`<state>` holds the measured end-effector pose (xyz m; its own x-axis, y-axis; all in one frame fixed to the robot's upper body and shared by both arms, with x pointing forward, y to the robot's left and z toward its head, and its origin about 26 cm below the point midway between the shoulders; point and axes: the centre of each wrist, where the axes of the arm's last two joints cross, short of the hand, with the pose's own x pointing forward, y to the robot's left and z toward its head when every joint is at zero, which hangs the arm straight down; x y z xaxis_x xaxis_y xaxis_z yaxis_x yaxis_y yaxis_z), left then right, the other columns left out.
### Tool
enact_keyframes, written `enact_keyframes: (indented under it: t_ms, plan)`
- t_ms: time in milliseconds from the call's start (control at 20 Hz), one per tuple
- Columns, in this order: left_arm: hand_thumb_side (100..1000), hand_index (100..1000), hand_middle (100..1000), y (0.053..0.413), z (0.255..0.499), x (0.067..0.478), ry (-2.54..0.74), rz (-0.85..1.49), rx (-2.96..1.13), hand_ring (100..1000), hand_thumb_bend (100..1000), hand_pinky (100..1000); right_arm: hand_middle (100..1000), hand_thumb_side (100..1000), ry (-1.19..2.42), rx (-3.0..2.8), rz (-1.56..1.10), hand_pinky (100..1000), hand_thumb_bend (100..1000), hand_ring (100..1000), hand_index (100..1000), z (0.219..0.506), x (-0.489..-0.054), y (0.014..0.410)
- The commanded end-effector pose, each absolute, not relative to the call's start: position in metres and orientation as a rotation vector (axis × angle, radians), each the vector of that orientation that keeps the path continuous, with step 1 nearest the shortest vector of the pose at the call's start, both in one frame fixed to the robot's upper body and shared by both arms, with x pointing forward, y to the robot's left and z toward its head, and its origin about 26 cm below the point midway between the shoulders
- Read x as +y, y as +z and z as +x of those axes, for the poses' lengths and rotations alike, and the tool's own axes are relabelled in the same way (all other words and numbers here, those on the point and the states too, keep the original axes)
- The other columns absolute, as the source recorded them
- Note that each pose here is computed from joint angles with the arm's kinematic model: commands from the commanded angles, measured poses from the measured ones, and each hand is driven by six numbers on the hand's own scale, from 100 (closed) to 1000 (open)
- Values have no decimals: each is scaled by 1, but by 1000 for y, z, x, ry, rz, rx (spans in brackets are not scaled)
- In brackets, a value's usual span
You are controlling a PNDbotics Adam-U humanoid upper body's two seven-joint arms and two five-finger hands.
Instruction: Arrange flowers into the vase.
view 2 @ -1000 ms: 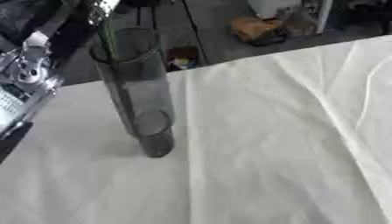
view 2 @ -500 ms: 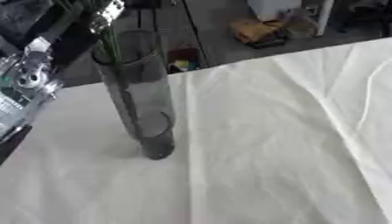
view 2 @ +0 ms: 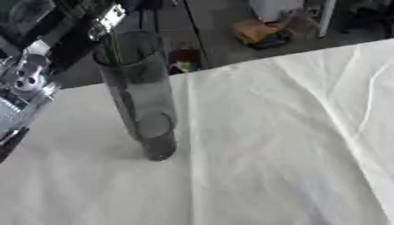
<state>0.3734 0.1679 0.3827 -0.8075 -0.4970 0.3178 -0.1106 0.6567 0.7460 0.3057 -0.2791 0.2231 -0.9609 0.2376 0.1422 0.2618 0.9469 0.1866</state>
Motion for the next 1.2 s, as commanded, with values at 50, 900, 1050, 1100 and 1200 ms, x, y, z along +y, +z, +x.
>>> enact_keyframes:
  t_ms: [50,900,1050,1100,1200]
  plan:
    - [943,1000,905,393,368,177,-1038,528,-2382,935,233,939,563,1000,-324,-3008,-381,763,100,838,886,303,-281,229]
    - [948,1000,963,394,369,183,-1068,578,-2336,965,265,974,564,1000,-324,-3006,-379,763,100,838,886,303,-282,229]
    - [950,1000,968,393,370,185,-1068,597,-2320,968,264,975,563,1000,-322,-3006,-378,763,100,838,886,303,-281,228]
    - [951,1000,970,393,370,185,-1072,606,-2310,969,262,976,563,1000,-321,-3005,-379,763,100,838,886,303,-281,228]
    - [951,1000,973,393,370,186,-1084,625,-2290,970,259,978,563,1000,-320,-3005,-379,763,100,838,886,302,-282,228]
